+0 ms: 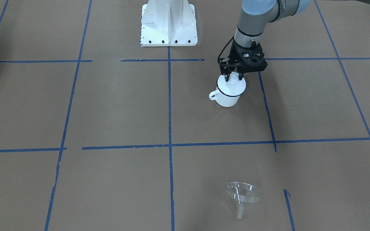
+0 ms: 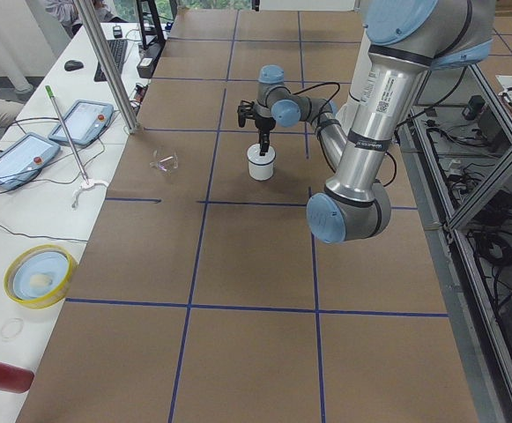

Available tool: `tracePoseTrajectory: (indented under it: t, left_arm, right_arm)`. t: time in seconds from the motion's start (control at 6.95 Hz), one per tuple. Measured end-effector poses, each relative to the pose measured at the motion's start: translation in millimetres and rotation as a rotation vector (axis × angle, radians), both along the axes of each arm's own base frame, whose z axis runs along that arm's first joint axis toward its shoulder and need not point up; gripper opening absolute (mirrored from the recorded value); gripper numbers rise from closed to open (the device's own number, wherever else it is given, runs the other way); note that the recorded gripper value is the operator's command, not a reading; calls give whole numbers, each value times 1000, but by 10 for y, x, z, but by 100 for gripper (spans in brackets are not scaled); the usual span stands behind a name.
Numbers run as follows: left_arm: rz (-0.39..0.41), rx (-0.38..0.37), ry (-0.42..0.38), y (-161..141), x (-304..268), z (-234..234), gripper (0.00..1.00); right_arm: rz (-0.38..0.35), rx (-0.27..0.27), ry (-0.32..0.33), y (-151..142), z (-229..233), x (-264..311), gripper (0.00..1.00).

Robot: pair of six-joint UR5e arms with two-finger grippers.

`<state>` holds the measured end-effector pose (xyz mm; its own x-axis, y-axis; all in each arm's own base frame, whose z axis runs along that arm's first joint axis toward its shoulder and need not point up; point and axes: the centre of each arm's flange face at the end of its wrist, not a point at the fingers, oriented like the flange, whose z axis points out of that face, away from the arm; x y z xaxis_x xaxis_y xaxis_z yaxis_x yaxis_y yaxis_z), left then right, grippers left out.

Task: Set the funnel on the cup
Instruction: 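Grasp the white enamel funnel with the left gripper and lift it, then set the white funnel on the table beside the mug, open left gripper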

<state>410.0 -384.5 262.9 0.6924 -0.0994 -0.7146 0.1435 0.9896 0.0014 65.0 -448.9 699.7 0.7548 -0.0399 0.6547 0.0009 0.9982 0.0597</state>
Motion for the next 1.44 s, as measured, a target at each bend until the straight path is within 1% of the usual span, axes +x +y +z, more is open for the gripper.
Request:
tracePoseTrajectory:
  t: [0.29,0.43,0.58,0.72,0.86,1.01,1.15,1.3,1.44]
  left_arm:
    - [4,-2,-4,75,-97,-112,0]
    - [3,10,11,100,-183,-200,0]
    - [6,45,34,120,-365,-330,0]
    - [31,98,33,162,-623,-369,0]
    - [83,150,4,300,-927,-222,0]
    - [128,173,-35,484,-1213,37,0]
    - [152,173,-63,601,-1351,295,0]
    - [161,170,-66,629,-1310,519,0]
    - [157,158,-46,626,-1113,752,0]
  right_arm:
    - [0,0,0,0,0,0,100]
    - [0,0,0,0,0,0,100]
    - [0,0,0,0,0,0,100]
    - [0,0,0,0,0,0,100]
    - [0,0,0,0,0,0,100]
    - [0,0,0,0,0,0,100]
    - [0,0,0,0,0,0,100]
    - [0,0,0,0,0,0,100]
    - [0,0,0,0,0,0,100]
